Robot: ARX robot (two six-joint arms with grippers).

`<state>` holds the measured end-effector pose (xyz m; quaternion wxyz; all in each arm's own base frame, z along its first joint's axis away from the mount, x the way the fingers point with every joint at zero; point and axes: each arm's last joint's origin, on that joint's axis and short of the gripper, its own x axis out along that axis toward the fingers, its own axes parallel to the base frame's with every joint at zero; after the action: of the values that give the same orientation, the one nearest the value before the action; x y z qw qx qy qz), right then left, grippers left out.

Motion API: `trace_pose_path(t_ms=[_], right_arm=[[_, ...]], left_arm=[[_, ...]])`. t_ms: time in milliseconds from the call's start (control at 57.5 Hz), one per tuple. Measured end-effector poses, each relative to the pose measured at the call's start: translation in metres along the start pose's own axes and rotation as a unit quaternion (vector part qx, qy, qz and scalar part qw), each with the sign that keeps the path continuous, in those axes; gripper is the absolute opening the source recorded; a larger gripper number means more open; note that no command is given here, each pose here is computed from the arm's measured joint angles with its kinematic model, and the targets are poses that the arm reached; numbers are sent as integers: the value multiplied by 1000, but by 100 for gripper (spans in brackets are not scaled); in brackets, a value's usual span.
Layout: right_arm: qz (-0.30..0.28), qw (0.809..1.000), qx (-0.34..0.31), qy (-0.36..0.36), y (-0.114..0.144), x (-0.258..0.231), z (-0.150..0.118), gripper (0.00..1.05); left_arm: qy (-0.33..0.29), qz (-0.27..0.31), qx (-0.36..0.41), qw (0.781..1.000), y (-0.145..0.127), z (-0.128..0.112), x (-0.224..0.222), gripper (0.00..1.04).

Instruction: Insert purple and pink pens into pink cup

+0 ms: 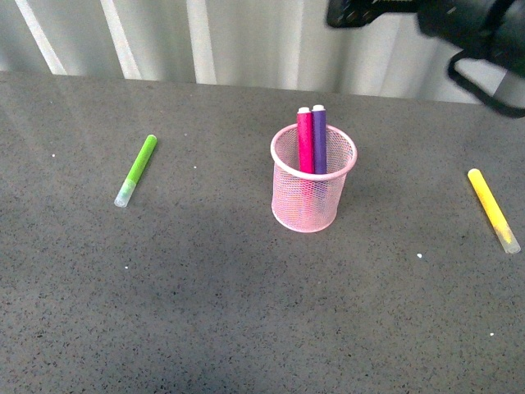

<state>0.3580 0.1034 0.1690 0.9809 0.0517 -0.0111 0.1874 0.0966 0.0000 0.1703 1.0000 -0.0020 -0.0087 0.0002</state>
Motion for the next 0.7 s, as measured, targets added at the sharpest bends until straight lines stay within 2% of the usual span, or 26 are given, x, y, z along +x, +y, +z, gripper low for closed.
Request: trace_pose_path(t_ms=[191, 296, 452, 643, 695], right_arm=[[-97, 993, -38, -48, -33, -58, 60, 98], [-125, 988, -62, -60, -37, -104, 81, 98], [-136, 987, -65, -57, -31, -173, 92, 98], [-170, 981, -54, -80, -17, -233, 90, 98], [-192, 979, -50, -50, -11, -241, 86, 90]], left_arm=[[0, 0, 0, 1000, 0, 0, 0, 98], [0, 0, 0, 1000, 0, 0, 0, 98], [0, 0, 0, 1000, 0, 0, 0, 98], [0, 0, 0, 1000, 0, 0, 0, 98], [0, 0, 0, 1000, 0, 0, 0, 98]])
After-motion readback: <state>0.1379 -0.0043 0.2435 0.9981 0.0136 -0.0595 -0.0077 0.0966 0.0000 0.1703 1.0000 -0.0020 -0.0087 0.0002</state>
